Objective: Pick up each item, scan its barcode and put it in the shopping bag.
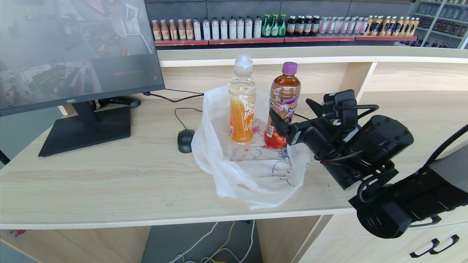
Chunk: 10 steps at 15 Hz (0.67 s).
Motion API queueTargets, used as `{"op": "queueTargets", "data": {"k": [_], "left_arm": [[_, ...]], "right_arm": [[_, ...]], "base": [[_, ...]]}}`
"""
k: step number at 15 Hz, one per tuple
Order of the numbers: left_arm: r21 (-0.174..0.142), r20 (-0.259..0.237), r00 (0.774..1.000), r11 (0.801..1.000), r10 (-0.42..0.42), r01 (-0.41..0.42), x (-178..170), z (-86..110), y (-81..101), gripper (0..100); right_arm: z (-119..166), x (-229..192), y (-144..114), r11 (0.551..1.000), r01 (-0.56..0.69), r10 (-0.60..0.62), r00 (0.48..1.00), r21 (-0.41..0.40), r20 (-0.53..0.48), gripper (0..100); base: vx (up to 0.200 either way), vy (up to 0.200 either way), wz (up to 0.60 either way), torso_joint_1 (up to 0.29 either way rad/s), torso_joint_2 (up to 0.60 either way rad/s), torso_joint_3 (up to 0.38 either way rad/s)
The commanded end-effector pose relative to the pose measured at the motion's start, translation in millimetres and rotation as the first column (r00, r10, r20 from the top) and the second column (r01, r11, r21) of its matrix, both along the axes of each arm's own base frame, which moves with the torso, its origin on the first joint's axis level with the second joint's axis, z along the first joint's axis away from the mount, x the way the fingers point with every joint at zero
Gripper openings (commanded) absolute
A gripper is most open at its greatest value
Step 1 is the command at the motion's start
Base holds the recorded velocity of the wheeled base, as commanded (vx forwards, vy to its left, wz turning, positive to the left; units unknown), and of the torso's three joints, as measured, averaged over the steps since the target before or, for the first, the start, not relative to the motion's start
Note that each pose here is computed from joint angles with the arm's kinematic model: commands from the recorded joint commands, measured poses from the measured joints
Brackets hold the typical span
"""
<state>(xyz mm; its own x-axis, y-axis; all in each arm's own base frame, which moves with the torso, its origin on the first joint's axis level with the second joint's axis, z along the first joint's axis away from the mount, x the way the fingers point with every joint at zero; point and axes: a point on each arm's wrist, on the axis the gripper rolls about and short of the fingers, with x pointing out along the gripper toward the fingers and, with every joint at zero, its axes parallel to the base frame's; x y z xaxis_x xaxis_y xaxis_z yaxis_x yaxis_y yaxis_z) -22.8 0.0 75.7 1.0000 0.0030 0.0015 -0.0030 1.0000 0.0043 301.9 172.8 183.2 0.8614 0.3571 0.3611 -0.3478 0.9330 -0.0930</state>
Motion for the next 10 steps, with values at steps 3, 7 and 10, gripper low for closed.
{"op": "queueTargets", "data": {"k": [3, 7, 10], "left_arm": [[0.0, 0.002, 1.0, 1.0, 0.0, 0.0, 0.0, 0.1, 0.0, 100], [0.0, 0.002, 1.0, 1.0, 0.0, 0.0, 0.0, 0.1, 0.0, 100], [0.0, 0.002, 1.0, 1.0, 0.0, 0.0, 0.0, 0.1, 0.0, 100]], "right_arm": [[34.0, -67.7, -41.1, 0.999, 0.024, -0.026, 0.999, 0.034, 0.042, 100], [17.9, -129.3, -77.1, 0.999, 0.032, -0.032, 0.999, 0.011, -0.019, 100], [-1.3, -171.9, -102.0, 1.0, 0.029, -0.029, 0.998, -0.001, -0.063, 100]], "base": [[0.0, 0.0, 0.0, 0.0, 0.0, 0.0], [0.0, 0.0, 0.0, 0.0, 0.0, 0.0], [0.0, 0.0, 0.0, 0.0, 0.0, 0.0]]}}
